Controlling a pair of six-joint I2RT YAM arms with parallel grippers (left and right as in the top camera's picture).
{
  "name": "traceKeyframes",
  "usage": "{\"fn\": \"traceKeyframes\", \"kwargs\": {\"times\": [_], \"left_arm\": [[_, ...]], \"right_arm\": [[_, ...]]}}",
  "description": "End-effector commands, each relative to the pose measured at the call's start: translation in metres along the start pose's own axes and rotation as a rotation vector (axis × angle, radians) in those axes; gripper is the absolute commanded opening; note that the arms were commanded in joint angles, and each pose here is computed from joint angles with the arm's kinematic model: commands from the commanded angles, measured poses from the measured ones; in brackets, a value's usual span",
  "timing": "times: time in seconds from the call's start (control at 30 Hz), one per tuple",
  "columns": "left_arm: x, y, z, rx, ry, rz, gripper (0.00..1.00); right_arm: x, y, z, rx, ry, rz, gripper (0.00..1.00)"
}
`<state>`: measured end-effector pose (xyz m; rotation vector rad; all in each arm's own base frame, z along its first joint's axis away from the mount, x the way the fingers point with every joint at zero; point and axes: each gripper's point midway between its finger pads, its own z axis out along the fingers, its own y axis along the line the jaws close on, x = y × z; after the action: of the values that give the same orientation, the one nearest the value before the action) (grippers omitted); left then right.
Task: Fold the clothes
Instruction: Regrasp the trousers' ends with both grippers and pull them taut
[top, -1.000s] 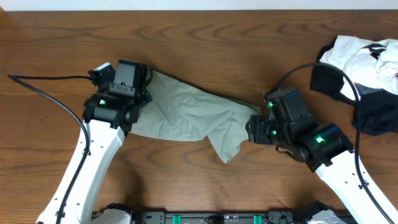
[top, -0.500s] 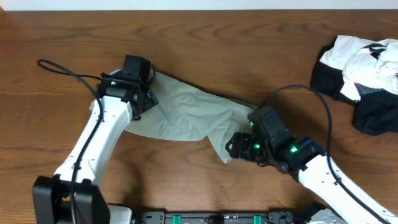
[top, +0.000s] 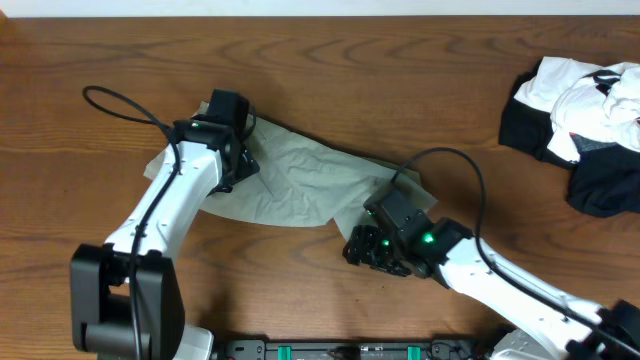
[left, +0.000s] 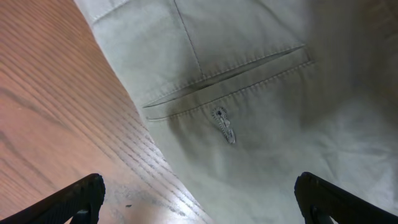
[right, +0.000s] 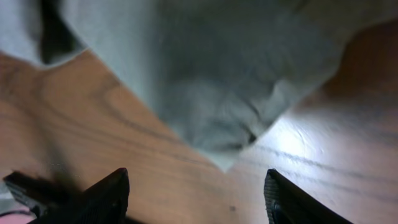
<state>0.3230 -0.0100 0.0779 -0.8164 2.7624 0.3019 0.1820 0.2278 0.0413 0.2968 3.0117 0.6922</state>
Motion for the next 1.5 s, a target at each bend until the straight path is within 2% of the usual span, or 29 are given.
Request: {"fn": "traceKeyframes", "kwargs": {"times": [0.0, 0.13, 0.2, 0.27, 0.47, 0.6, 0.77, 1.03, 1.27, 1.47], "left_arm": [[0.0, -0.001, 0.007, -0.012, 0.011, 0.025, 0.99], [-0.001, -0.003, 0.01, -0.013, 0.011, 0.057, 0.99], [-0.001, -0.002, 0.01, -0.012, 0.011, 0.054, 0.99], [-0.002, -0.002, 0.01, -0.012, 0.009, 0.051, 0.99], [-0.003, -0.002, 0.01, -0.01, 0.007, 0.054, 0.98], [-0.006, -0.005, 0.01, 0.001, -0.007, 0.098, 0.98], [-0.01, 0.0, 0.012, -0.003, -0.005, 0.081, 0.98], [-0.024, 0.017, 0.02, -0.018, -0.002, 0.044, 0.98], [-0.031, 0.015, 0.033, 0.002, 0.001, 0.046, 0.98], [-0.027, 0.004, 0.039, 0.047, 0.029, 0.072, 0.98]], "right_arm": [[0.001, -0.006, 0.013, 0.035, 0.007, 0.026, 0.67], [-0.004, -0.007, 0.022, 0.046, -0.003, 0.026, 0.66], [-0.007, -0.008, 0.025, 0.051, -0.009, 0.027, 0.61], [-0.01, -0.01, 0.027, 0.061, -0.026, 0.028, 0.49], [-0.028, -0.022, 0.025, 0.116, -0.11, 0.042, 0.03], [-0.05, -0.038, 0.018, 0.153, -0.168, 0.067, 0.02], [-0.089, -0.067, 0.003, 0.196, -0.255, 0.099, 0.02], [-0.154, -0.073, -0.041, 0.11, -0.335, 0.081, 0.02], [-0.176, -0.055, -0.084, 0.126, -0.347, 0.028, 0.02], [-0.172, -0.069, -0.095, 0.234, -0.335, 0.008, 0.03]]}}
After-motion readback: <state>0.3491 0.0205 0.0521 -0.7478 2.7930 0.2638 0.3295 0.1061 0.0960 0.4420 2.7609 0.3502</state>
